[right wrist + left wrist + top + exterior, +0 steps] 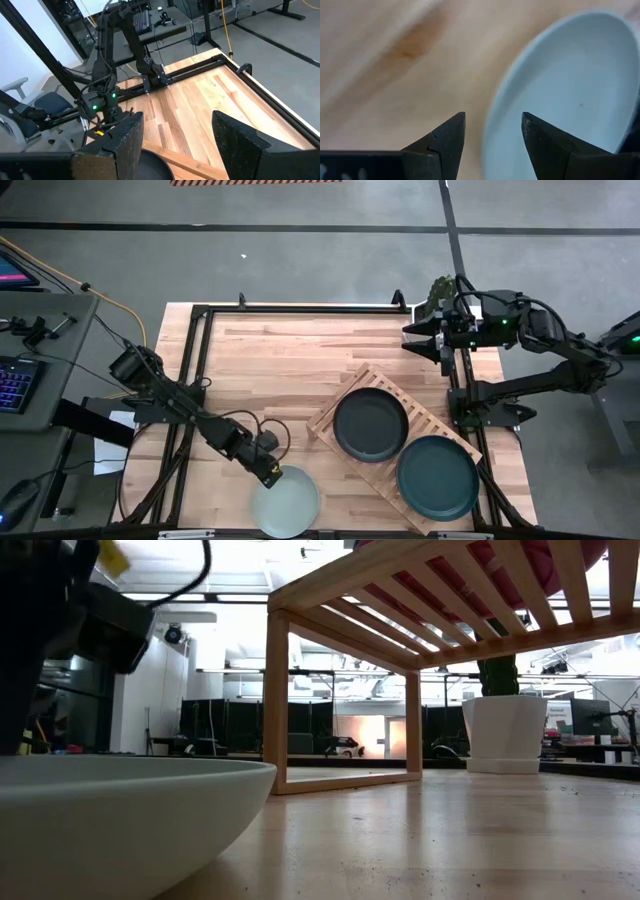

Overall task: Place and stack plates onto a shelf
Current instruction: Stack the white plate on top of the black plate on the shelf

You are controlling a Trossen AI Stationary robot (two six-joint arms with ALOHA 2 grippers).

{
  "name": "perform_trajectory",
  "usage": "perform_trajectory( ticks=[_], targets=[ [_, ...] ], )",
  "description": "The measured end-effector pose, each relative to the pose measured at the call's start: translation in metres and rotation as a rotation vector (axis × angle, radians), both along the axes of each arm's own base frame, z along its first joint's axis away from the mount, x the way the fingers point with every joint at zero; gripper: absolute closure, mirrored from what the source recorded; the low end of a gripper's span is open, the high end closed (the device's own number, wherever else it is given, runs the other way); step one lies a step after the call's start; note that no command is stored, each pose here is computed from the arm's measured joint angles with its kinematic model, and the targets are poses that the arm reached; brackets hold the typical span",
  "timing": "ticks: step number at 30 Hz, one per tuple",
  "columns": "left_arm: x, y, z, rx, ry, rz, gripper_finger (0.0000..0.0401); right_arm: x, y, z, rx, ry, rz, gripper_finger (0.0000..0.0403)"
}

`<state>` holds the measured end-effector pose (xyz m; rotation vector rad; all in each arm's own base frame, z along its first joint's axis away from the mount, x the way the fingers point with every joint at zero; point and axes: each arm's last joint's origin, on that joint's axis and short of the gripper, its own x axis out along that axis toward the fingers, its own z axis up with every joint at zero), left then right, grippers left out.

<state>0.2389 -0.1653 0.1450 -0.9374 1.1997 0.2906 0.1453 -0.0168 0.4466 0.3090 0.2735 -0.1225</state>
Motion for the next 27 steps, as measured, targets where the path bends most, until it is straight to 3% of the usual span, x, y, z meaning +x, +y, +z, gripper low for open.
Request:
perform_trajectory(
  ticks=[10,13,17,21,27],
  targets=[
    [0.001,-0.002,-0.011,-0.029,0.068,-0.012,0.0234,0.0,0.0,-0.002,-0.005,0.021,-0.001,0.0185],
    [0.001,0.0,-0.01,-0.024,0.069,-0.029,0.0281,0.0,0.0,-0.002,-0.01,0.021,0.001,0.0185],
    [-0.001,0.0,-0.005,-0.029,0.061,-0.073,0.038,0.0,0.0,-0.002,-0.016,0.022,0.003,0.0185],
    [-0.005,0.004,0.012,-0.036,0.01,-0.069,0.0392,0.0,0.0,-0.002,-0.016,0.023,0.003,0.0185],
    [-0.026,0.027,0.069,-0.076,-0.13,-0.013,0.0397,-0.001,0.0,-0.002,-0.023,0.025,0.007,0.0185]
  ],
)
